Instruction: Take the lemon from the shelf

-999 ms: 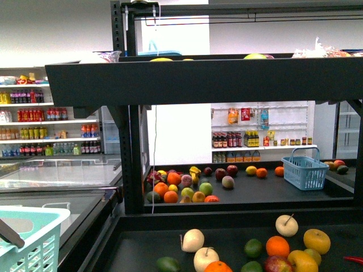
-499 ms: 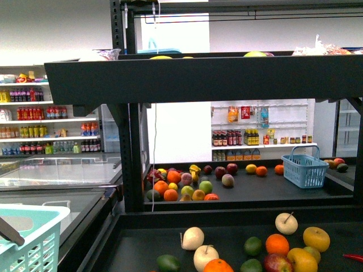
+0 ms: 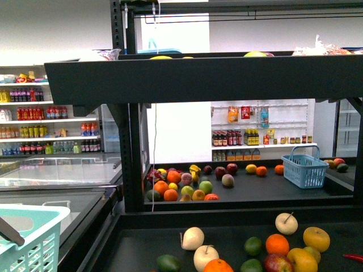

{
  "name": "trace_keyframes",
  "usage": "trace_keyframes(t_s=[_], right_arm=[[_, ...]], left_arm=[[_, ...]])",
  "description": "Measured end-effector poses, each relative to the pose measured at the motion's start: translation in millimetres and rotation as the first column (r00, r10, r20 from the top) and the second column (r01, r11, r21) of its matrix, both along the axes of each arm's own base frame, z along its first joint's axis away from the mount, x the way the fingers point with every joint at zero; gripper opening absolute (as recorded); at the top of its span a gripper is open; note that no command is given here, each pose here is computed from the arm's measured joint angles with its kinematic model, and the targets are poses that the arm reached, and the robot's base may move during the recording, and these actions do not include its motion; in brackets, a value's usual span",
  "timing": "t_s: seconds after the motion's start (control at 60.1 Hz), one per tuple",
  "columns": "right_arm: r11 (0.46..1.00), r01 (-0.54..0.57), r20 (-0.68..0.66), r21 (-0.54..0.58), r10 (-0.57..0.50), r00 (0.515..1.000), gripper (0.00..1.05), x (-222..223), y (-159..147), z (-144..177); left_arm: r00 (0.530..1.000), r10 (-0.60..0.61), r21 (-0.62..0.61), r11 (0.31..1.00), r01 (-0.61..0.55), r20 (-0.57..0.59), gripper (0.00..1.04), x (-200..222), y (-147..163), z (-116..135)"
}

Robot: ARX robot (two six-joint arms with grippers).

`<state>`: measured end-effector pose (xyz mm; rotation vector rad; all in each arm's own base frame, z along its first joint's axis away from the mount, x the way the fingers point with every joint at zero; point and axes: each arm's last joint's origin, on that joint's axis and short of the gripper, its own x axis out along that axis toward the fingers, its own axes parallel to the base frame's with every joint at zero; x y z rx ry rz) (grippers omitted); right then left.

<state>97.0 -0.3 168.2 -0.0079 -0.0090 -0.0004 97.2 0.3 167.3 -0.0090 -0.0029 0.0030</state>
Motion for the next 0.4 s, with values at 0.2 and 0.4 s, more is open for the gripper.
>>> trace_keyframes(t_s=[0.2,0.4], right_arm=[[1.000,0.000,0.000,0.000,0.000,1.000,0.97,0.0,0.0,0.0],[1.000,0.000,0.000,0.000,0.000,1.000,0.97,0.0,0.0,0.0]], left_arm=[[1.000,0.000,0.000,1.000,0.000,0.000,0.97,0.0,0.0,0.0],[1.000,0.000,0.000,1.000,0.000,0.000,0.97,0.0,0.0,0.0]])
